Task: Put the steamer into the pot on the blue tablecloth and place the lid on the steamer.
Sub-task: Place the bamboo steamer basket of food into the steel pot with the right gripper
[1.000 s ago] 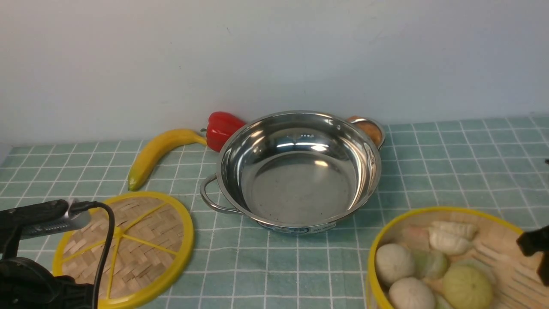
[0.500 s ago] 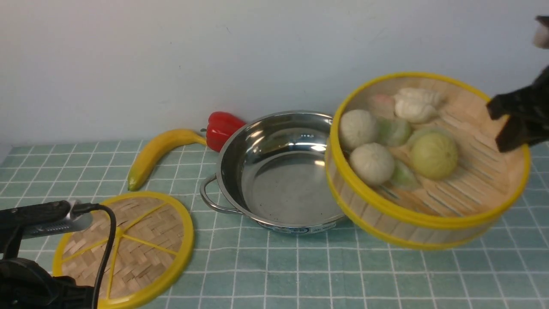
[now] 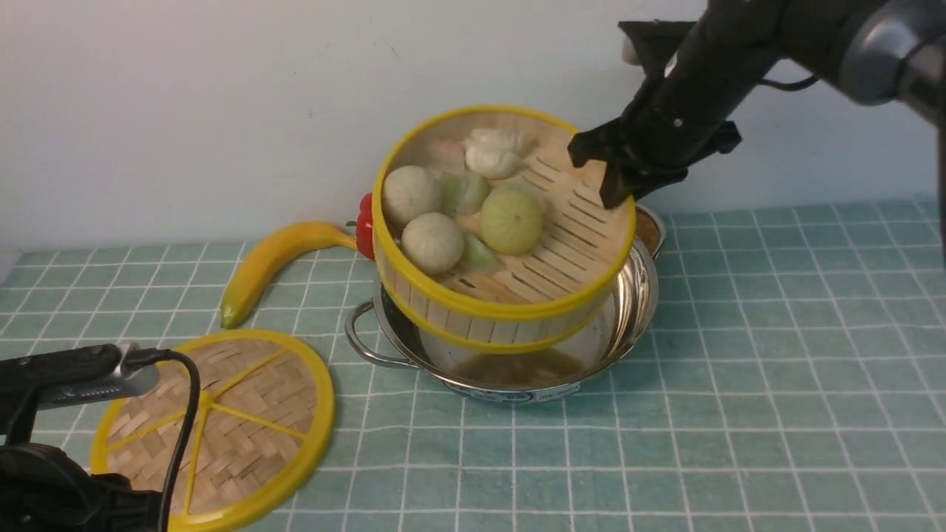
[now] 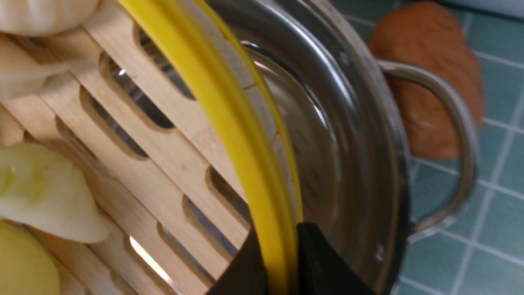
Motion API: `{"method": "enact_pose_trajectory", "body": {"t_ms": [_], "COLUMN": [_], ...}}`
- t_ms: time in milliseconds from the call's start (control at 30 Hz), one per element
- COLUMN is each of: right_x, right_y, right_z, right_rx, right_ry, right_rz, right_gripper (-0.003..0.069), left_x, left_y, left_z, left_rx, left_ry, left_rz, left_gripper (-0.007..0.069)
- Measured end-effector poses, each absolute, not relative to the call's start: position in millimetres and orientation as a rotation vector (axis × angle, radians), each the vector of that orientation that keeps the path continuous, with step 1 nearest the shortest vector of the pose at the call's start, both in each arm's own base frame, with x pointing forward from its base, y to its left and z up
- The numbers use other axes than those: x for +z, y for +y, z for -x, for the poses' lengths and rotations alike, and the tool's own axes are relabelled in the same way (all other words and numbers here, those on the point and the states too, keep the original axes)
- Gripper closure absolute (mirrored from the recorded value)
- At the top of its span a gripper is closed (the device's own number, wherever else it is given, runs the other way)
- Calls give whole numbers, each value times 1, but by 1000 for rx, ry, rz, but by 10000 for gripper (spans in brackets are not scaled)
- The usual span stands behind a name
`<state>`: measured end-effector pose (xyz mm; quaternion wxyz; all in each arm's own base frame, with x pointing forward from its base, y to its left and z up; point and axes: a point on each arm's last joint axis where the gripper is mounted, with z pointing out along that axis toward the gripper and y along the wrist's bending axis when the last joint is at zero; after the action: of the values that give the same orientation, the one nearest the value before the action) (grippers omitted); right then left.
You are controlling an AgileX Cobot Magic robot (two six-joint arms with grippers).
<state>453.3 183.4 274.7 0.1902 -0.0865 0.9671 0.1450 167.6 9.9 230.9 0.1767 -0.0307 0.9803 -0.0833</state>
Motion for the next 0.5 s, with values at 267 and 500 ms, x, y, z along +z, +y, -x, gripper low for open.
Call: {"method": "enact_pose_trajectory", "body": {"t_ms": [267,500], "right_x": [238,220], "right_y": [186,184], "right_z": [-465,-469], "right_rx": [340,269], "right_ry": [2791,2826], "right_rz": [216,207], "right_gripper": [580,580], "left_x": [231,231], "left_y": [10,10], "left_z": [-168,-169], "left_rx": [-233,-232], "left_ry": [2767,2764], "left_rz": [89,90], "left_gripper": [382,382]}}
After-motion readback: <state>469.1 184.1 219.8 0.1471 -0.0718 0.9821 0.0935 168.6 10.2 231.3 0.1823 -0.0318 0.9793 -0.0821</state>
